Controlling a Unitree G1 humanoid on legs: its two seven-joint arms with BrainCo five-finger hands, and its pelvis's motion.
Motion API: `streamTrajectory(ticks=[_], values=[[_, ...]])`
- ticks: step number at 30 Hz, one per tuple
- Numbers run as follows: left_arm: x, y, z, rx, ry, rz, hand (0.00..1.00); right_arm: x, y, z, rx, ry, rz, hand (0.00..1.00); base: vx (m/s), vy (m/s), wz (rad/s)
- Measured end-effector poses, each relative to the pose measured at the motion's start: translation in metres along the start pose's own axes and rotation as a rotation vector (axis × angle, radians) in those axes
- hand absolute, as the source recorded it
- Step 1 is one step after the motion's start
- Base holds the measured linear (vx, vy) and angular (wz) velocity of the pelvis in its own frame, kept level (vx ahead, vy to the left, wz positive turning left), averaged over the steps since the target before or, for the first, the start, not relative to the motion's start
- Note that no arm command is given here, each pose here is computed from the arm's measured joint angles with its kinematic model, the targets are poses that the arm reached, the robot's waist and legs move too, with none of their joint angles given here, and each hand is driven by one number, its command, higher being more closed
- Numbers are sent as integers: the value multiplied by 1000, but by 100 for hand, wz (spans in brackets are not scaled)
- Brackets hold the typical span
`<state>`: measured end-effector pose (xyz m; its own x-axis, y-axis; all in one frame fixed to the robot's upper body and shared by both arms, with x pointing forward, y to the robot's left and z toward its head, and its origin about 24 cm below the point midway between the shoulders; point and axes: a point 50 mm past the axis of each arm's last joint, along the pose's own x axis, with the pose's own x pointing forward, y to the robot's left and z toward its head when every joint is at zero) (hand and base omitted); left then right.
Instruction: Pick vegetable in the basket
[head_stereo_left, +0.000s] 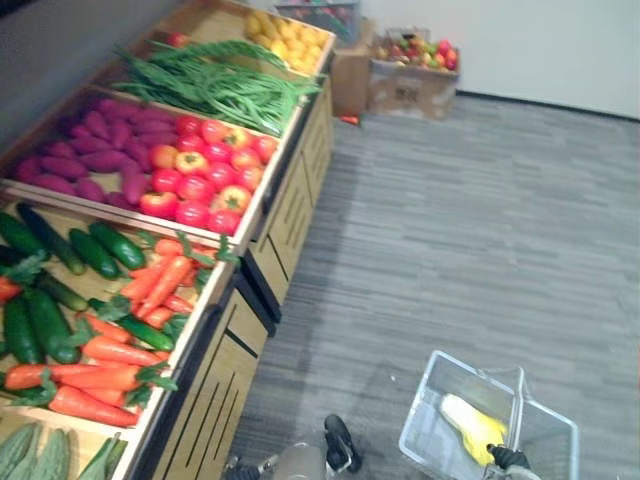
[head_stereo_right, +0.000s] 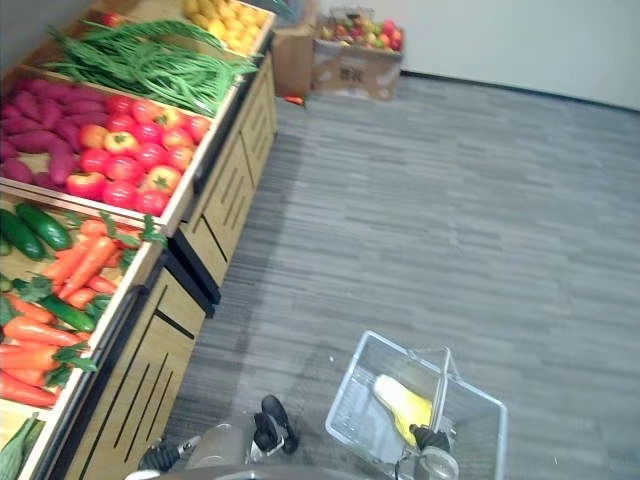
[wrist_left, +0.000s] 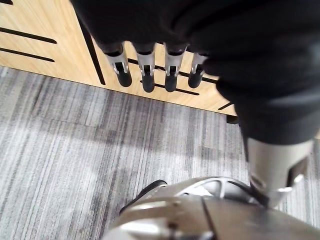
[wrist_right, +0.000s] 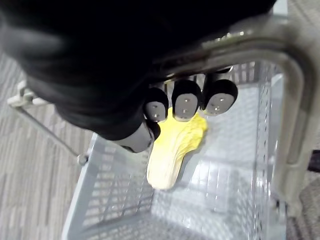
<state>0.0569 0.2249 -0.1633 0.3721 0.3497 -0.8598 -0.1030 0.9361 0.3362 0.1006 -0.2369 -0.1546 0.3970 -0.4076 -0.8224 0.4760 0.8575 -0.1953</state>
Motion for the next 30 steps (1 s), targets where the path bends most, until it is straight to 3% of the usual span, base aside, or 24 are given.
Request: streamTrajectory(ticks=[6,14,21,24,30], values=[[1,1,4,56,-17,-17,0,0,3,-2,-4,3,18,100,267,51,127],[4,2,28,-27,-85,19,0,-1,-5,-2,87,0,-31,100,310,-110,141],[6,7,33,-39,-100,36,0,-5,-1,-16,127,50,-34,100,260,-496,134],[2,-11,21,-109,-54,5,0,-1,-24,-10,204,38,-122,100,154,-569,113],[-4,-9,-9,-283,61,40,0,-2,-42,-22,338,102,-201,100,94,-332,96]])
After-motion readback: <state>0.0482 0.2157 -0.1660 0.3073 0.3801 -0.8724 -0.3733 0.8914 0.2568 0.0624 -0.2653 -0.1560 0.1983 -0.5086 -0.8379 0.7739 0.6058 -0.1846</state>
